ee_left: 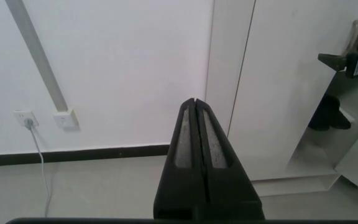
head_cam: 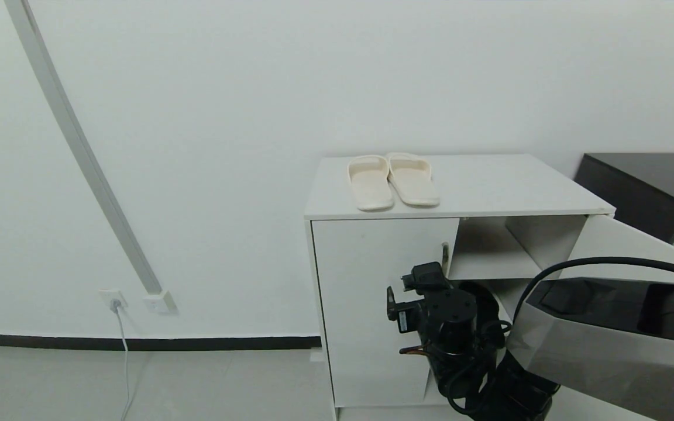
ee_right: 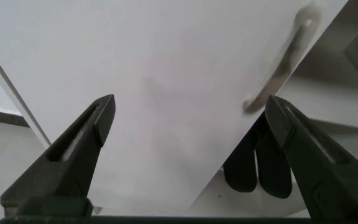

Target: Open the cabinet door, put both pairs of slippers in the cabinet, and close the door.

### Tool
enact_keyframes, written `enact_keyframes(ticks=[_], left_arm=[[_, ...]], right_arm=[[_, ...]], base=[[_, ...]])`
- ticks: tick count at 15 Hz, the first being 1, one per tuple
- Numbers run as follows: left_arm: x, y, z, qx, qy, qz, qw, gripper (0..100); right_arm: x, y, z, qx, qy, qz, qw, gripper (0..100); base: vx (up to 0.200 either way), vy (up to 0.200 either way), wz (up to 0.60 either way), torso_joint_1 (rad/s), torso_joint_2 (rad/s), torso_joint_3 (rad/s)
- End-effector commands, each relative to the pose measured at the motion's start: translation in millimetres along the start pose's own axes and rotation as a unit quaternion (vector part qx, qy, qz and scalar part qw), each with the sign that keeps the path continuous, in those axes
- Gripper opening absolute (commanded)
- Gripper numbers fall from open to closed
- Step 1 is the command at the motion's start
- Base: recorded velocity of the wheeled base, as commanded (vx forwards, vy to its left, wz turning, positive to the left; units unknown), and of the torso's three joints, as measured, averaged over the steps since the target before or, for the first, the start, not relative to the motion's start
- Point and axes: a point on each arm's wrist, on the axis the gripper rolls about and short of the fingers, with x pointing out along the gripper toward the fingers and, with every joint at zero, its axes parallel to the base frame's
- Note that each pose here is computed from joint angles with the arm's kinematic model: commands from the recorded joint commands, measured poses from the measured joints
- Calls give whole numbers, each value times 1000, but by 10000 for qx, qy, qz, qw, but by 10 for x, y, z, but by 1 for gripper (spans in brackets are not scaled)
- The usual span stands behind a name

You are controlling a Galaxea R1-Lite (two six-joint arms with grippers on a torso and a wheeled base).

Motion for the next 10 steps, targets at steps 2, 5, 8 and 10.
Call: enact_keyframes(ticks=[2, 5, 8, 10], left_arm=[[1, 0, 0, 0, 6, 0, 10000, 0], [1, 0, 0, 0, 6, 0, 10000, 0], [1, 0, 0, 0, 6, 0, 10000, 0], [1, 0, 0, 0, 6, 0, 10000, 0]], right_arm=[[1, 2, -10, -3, 9, 8, 10000, 100], [22, -19, -29, -14, 31, -29, 10000, 100], [28, -31, -9, 6, 8, -45, 10000, 100], [25, -33, -3, 15, -4, -46, 10000, 100]], base=[[0, 0, 0, 212, -532, -315], [0, 0, 0, 225, -548, -320], [0, 0, 0, 248, -578, -333], [0, 0, 0, 269, -603, -339]])
